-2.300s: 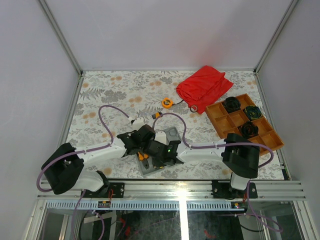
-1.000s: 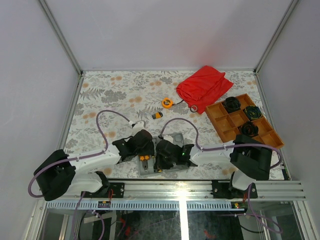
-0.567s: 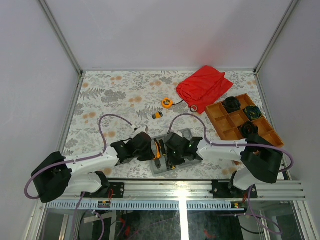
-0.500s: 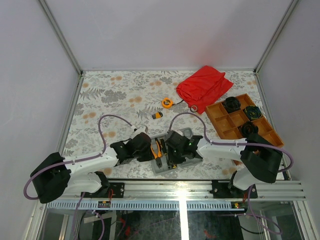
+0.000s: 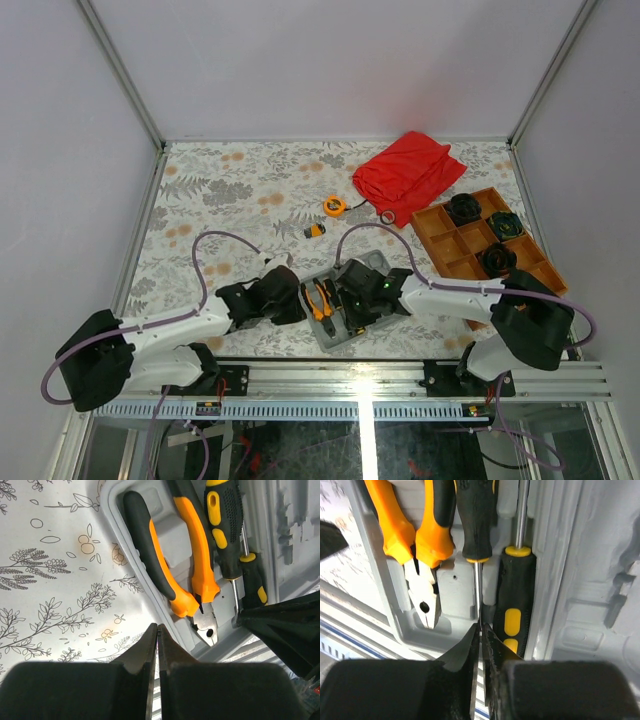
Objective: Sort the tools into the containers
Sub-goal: Adjust the screwdriver in the storage box.
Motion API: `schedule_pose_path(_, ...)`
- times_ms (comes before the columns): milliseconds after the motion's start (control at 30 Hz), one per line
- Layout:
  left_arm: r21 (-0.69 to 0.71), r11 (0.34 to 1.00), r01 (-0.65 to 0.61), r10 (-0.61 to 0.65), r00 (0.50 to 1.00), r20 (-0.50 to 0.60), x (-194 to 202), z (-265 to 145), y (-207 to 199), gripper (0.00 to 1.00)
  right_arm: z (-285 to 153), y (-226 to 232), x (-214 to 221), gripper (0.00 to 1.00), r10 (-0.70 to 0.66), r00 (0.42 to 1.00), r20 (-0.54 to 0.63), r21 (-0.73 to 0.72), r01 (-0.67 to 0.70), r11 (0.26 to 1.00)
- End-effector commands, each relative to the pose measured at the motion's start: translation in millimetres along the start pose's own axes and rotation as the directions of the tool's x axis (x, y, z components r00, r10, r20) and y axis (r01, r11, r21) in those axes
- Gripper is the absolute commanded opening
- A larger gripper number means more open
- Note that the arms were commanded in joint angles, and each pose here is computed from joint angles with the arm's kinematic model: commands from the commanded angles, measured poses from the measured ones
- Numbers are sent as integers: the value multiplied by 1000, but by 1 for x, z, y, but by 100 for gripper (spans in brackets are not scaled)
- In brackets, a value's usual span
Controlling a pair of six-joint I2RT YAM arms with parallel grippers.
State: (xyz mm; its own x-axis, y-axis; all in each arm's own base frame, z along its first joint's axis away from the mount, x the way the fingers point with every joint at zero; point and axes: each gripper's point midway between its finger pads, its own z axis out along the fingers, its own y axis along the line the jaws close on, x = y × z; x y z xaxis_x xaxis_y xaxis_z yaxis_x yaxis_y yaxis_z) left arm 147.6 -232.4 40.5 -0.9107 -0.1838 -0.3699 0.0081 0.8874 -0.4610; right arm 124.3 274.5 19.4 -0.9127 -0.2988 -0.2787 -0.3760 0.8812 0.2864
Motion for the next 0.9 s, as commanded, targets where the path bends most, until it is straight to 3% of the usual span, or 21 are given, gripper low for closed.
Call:
schedule_pose_path(0, 32, 999, -22, 20, 999, 36, -8, -9, -8, 0, -13, -3, 16, 14, -82, 996, -31, -58, 80, 995)
schedule_pose_path(167, 78, 996, -36, 28, 994, 103, -22, -23, -18, 0, -39, 20, -5, 25, -76, 990, 121, -183, 97, 978)
schedule_pose_path(300, 88, 995, -48, 34, 987, 154, -32, -34, -18, 0, -63, -1, -27, 30, 3, 959, 285, -88, 24, 996)
schedule_pose_path(433, 81, 996, -41, 27, 985, 170, -36, -37, -12, 0, -79, -49, -39, 38, 89, 908, 410, 92, -138, 986)
schedule_pose_path(567, 81, 996, -31, 18, 986, 165, -35, -37, -9, 0, -75, -60, -45, 41, 115, 907, 405, 87, -163, 983)
schedule_pose_path(867, 82, 997, -16, 2, 986, 167, -34, -41, -5, 7, -45, -29, -75, 41, 68, 936, 346, -119, -28, 992)
